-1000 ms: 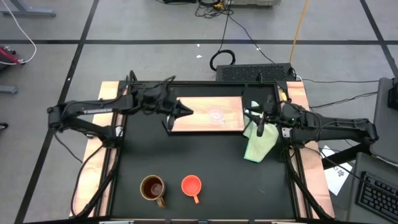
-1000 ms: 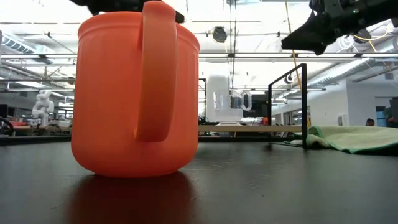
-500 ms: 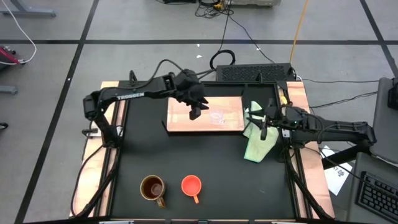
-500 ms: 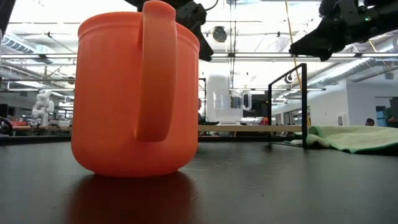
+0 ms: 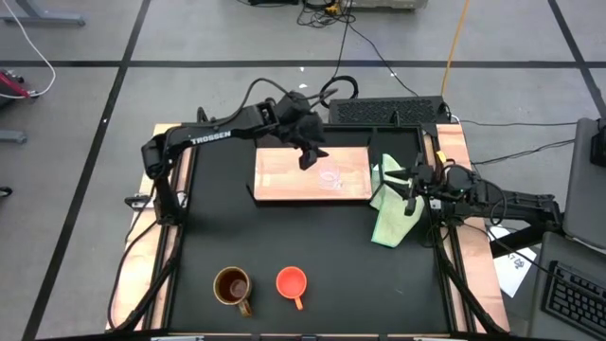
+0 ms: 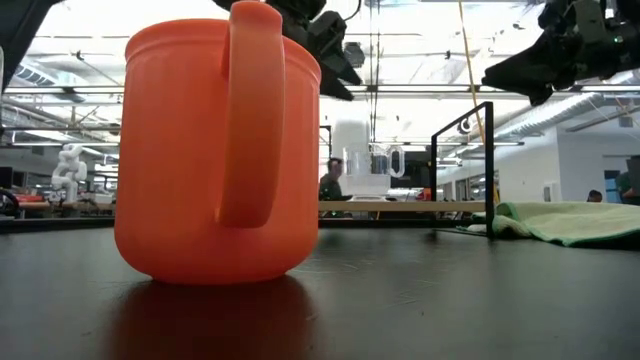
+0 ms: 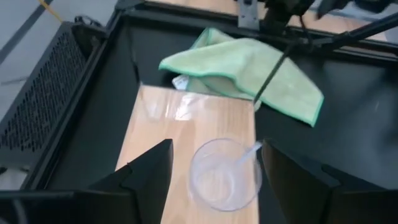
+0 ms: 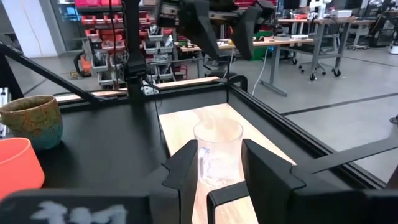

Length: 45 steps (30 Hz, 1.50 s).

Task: Stack small to large cups/mugs on shelf
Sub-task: Put the transparent mug on the shelf

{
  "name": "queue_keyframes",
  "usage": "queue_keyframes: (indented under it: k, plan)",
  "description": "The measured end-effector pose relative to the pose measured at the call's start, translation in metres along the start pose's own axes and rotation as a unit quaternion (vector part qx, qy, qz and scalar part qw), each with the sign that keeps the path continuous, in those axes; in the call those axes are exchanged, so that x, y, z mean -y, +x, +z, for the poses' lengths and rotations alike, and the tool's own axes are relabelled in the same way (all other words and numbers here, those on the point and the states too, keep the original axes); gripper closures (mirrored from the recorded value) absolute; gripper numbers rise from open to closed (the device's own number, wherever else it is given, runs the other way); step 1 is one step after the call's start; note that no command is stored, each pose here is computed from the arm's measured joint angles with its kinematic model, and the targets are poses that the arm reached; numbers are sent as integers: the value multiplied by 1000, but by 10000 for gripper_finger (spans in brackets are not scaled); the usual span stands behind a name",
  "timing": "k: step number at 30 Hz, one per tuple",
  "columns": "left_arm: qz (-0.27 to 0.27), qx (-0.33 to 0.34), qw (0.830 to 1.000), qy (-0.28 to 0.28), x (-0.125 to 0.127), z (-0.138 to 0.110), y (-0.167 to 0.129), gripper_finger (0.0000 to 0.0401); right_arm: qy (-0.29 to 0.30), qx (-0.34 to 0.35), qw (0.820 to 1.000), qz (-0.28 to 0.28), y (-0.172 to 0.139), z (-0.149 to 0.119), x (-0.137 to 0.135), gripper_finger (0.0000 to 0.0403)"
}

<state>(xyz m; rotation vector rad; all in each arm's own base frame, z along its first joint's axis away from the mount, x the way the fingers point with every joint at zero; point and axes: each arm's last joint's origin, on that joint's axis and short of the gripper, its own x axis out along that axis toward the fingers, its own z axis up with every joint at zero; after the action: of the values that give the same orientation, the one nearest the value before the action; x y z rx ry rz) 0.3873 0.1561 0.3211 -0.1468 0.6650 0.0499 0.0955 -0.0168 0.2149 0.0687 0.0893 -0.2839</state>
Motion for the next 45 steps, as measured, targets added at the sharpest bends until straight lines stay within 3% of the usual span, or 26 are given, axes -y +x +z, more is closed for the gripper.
queue_keyframes:
  k: [9,16,27,35,45]
  plan:
    - [-19,-78,997,-23,-25,-2,33,151,5,-5,1000,0,1,-2,0,286]
    - [19,-130,991,-4,-28,1,53,151,6,-15,1000,-1,0,-4,0,286]
    - [52,-166,985,-17,-36,-6,50,151,7,-29,1000,-2,2,-11,0,286]
    - [48,-173,983,-26,-24,-6,53,151,11,-18,1000,-1,3,-12,0,286]
    - [79,-167,982,-40,-18,-3,56,151,11,-17,1000,-1,3,-12,0,286]
